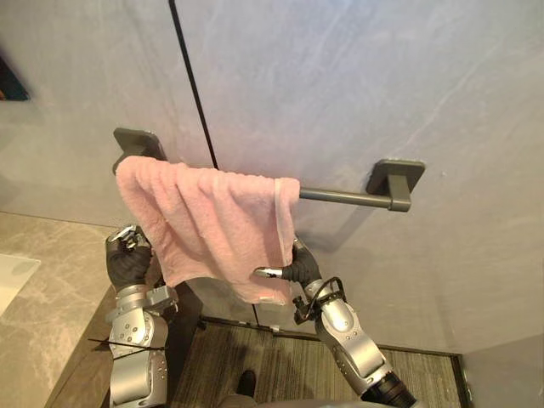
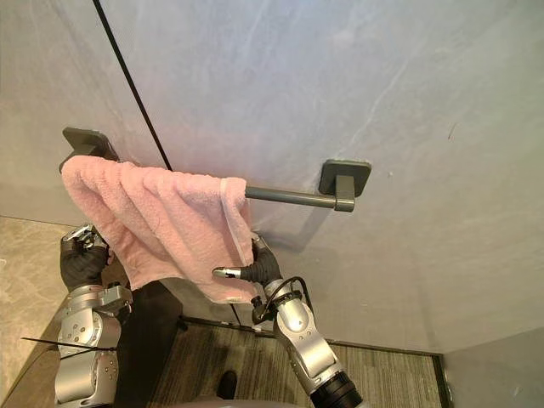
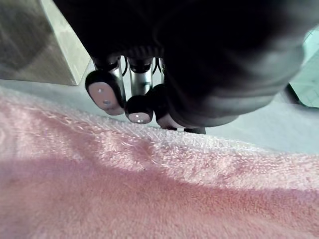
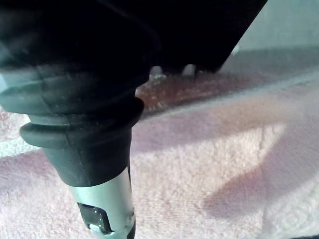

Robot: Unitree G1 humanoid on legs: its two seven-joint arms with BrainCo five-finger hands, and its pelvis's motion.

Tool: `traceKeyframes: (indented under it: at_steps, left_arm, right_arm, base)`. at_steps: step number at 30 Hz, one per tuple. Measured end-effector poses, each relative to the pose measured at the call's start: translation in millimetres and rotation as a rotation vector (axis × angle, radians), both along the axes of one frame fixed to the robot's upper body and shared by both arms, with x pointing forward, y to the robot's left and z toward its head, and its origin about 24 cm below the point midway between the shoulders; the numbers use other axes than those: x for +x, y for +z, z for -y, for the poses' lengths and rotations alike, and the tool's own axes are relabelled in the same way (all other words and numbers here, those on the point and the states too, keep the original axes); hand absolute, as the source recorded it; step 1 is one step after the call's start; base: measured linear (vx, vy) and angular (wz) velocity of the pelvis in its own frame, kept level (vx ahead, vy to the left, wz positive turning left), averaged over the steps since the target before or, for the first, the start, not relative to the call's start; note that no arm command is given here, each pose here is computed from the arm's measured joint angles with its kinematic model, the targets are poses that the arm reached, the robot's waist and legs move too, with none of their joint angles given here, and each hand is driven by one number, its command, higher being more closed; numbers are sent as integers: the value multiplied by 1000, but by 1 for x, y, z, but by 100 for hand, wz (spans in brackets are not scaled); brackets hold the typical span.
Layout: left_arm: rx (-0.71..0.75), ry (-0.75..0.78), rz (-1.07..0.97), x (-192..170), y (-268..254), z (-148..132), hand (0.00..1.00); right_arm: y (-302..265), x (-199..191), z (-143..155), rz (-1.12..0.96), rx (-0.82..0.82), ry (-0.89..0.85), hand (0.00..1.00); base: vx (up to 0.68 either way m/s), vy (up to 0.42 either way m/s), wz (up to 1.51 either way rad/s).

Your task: Organize washtable

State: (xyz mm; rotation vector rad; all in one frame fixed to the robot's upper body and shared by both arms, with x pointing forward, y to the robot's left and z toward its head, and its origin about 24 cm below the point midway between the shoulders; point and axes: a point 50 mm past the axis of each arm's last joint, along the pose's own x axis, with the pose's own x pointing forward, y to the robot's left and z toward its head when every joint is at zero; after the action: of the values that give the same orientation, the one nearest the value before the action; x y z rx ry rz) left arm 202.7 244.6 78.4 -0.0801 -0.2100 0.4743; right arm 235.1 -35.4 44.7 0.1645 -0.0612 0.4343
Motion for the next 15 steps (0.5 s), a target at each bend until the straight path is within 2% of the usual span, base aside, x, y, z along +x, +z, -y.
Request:
traceKeyframes:
  at_steps: [15]
  left_arm:
    - [45,47,-13,-7,-2,-2,100]
  right_arm:
    - [13,7,36,68,23,-166,100]
  base:
    - [-10,0,-5]
